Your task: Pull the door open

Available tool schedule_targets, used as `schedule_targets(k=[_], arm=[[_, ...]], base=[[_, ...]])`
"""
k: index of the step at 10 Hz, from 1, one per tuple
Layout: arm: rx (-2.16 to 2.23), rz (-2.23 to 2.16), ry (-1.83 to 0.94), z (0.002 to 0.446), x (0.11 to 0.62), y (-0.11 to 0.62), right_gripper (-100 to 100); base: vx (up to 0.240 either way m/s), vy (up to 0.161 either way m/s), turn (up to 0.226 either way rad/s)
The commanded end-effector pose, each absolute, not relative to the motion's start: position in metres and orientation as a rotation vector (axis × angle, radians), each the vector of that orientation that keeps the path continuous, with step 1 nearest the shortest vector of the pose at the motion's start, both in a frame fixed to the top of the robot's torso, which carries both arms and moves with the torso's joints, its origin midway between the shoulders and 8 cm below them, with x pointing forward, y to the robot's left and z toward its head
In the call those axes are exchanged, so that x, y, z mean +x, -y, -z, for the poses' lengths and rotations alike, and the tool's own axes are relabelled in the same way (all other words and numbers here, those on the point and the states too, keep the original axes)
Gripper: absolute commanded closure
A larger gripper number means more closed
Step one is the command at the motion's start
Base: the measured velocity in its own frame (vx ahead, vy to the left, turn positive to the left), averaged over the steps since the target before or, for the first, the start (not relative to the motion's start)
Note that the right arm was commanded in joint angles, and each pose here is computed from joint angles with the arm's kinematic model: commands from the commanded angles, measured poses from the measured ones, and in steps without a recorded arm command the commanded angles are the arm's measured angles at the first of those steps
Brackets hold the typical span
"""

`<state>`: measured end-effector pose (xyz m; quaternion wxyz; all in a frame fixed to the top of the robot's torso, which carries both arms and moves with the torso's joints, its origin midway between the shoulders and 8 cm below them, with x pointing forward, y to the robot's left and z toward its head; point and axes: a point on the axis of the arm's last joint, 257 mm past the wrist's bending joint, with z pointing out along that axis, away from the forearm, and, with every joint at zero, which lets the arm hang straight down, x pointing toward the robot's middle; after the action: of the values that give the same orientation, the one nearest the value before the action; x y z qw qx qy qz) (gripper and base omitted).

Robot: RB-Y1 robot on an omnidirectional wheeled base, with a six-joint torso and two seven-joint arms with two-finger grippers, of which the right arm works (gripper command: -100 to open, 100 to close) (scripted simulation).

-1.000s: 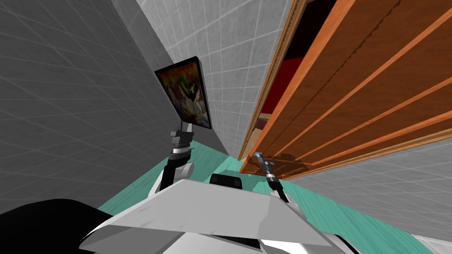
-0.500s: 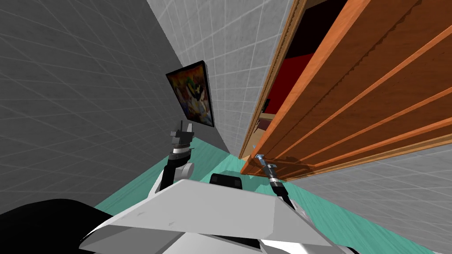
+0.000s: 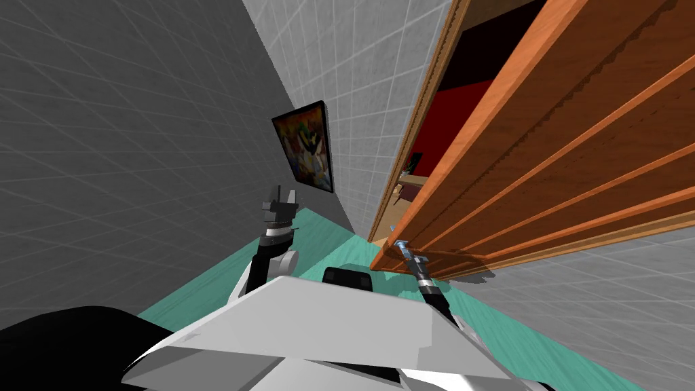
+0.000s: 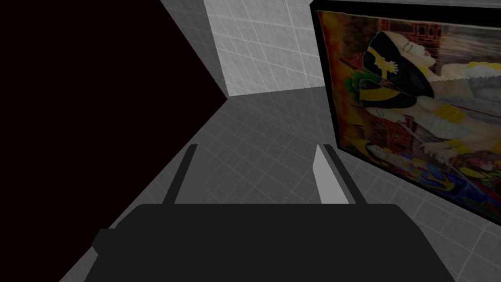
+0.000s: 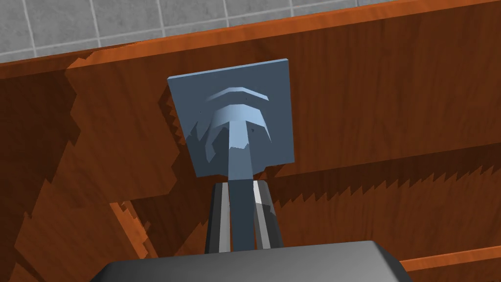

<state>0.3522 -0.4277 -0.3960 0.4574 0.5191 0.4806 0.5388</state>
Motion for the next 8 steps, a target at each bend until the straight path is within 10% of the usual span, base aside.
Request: schedule_targets(k=[1, 8], arm=[[1.275, -1.342, -1.194, 0.396, 0.343, 0.428, 100], [1.270, -1.349, -1.202, 0.397, 0.319, 0.433, 100]], base=[[-0.195, -0.080, 0.132], [-0.214, -0.080, 0.195]])
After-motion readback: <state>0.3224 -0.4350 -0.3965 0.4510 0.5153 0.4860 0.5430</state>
